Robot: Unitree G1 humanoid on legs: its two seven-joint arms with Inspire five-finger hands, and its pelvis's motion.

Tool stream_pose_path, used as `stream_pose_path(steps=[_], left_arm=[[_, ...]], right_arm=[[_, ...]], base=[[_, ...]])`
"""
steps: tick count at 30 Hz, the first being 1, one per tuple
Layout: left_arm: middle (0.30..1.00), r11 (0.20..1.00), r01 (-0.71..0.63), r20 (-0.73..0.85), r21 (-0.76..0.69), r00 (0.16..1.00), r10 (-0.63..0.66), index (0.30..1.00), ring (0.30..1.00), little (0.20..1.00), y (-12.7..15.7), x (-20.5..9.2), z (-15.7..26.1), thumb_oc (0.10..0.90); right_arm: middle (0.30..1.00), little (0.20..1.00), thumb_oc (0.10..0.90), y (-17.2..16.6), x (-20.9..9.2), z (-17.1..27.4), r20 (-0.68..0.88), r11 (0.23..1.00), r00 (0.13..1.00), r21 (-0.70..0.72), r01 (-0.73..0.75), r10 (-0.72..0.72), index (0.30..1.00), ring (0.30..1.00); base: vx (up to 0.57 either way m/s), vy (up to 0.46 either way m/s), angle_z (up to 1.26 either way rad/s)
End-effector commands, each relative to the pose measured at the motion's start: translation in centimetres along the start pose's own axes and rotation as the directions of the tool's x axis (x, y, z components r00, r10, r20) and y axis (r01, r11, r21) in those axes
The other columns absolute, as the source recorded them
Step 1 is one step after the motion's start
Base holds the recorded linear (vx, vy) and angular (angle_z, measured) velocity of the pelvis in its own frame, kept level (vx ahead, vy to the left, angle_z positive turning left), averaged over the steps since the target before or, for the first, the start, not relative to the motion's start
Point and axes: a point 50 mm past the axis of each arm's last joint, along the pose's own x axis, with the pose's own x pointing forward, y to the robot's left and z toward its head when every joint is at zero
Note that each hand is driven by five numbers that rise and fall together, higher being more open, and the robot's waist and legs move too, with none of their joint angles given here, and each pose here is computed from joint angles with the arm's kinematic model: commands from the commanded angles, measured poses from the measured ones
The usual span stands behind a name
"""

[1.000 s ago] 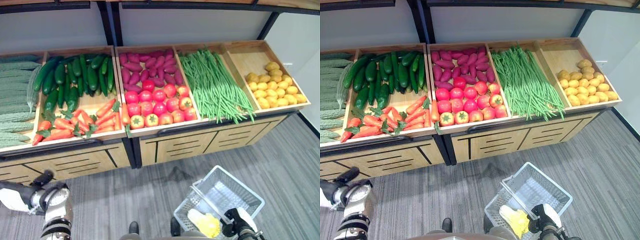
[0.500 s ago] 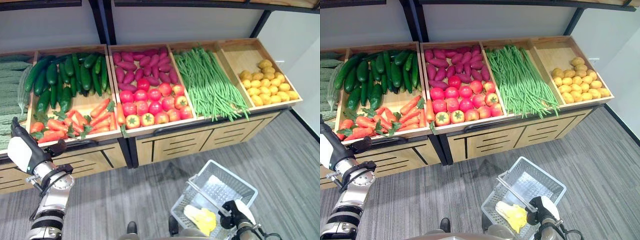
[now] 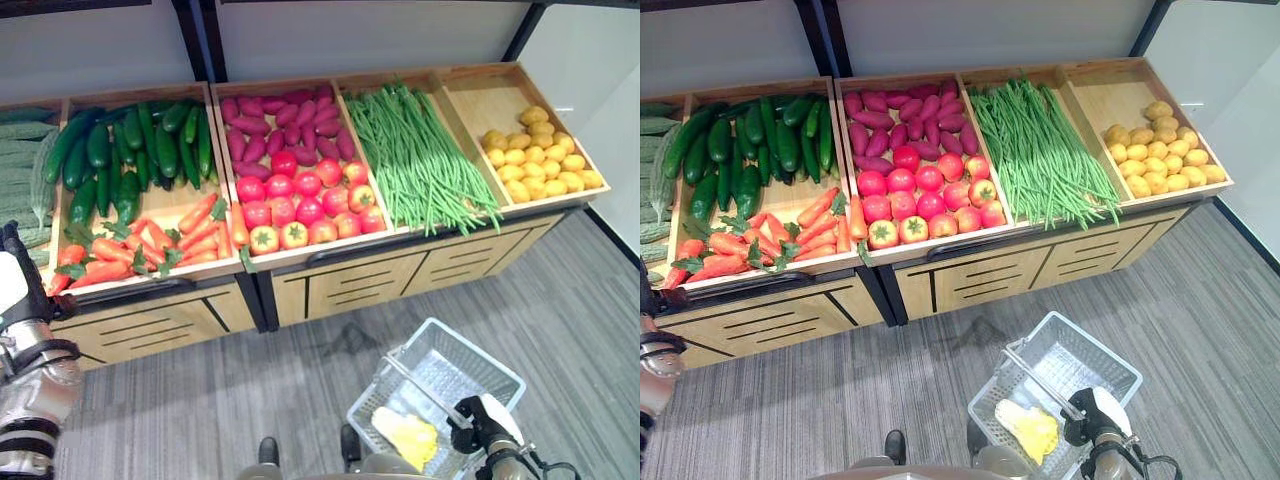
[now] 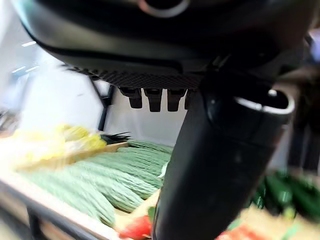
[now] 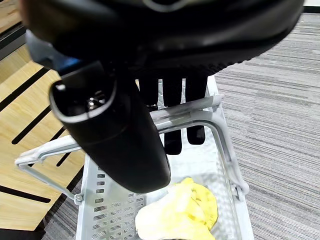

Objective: Get the vegetables into the basket

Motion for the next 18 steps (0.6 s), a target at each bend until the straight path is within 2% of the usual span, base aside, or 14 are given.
stream_pose_path(steps=[1,6,8,11,18], left_arm=[[1.000,0.983,-0.174,0.082,0.052,0.982,0.169,1.000,1.000,1.000,4.8,4.5,1.8,0.900],[1.000,0.983,-0.161,0.133,0.084,0.980,0.150,1.000,1.000,1.000,5.4,5.6,3.1,0.900],[1.000,0.970,-0.158,0.193,0.187,0.974,0.121,1.000,1.000,1.000,5.8,6.2,3.7,0.900],[1.000,0.959,-0.140,0.235,0.246,0.969,0.081,1.000,1.000,1.000,5.7,6.6,4.4,0.900],[1.000,0.959,-0.155,0.292,0.236,0.953,0.082,1.000,1.000,1.000,6.0,7.2,6.5,0.900]], right_arm=[[0.300,0.300,0.400,-3.6,1.4,2.7,0.141,0.992,0.982,-0.002,0.125,-0.124,0.300,0.300],[0.300,0.300,0.400,-4.2,1.7,3.5,0.166,0.991,0.977,-0.004,0.133,-0.130,0.300,0.300],[0.300,0.300,0.400,-4.8,1.9,4.2,0.196,0.989,0.970,-0.004,0.146,-0.142,0.300,0.300],[0.300,0.300,0.400,-5.2,2.1,4.5,0.207,0.987,0.967,-0.012,0.157,-0.152,0.300,0.300],[0.300,0.300,0.400,-5.5,2.4,5.0,0.207,0.986,0.965,-0.005,0.168,-0.164,0.300,0.300]], base=[[-0.02,0.033,0.01],[-0.01,0.013,-0.01],[-0.04,0.040,-0.07],[-0.04,0.041,-0.04],[0.00,0.005,0.00]])
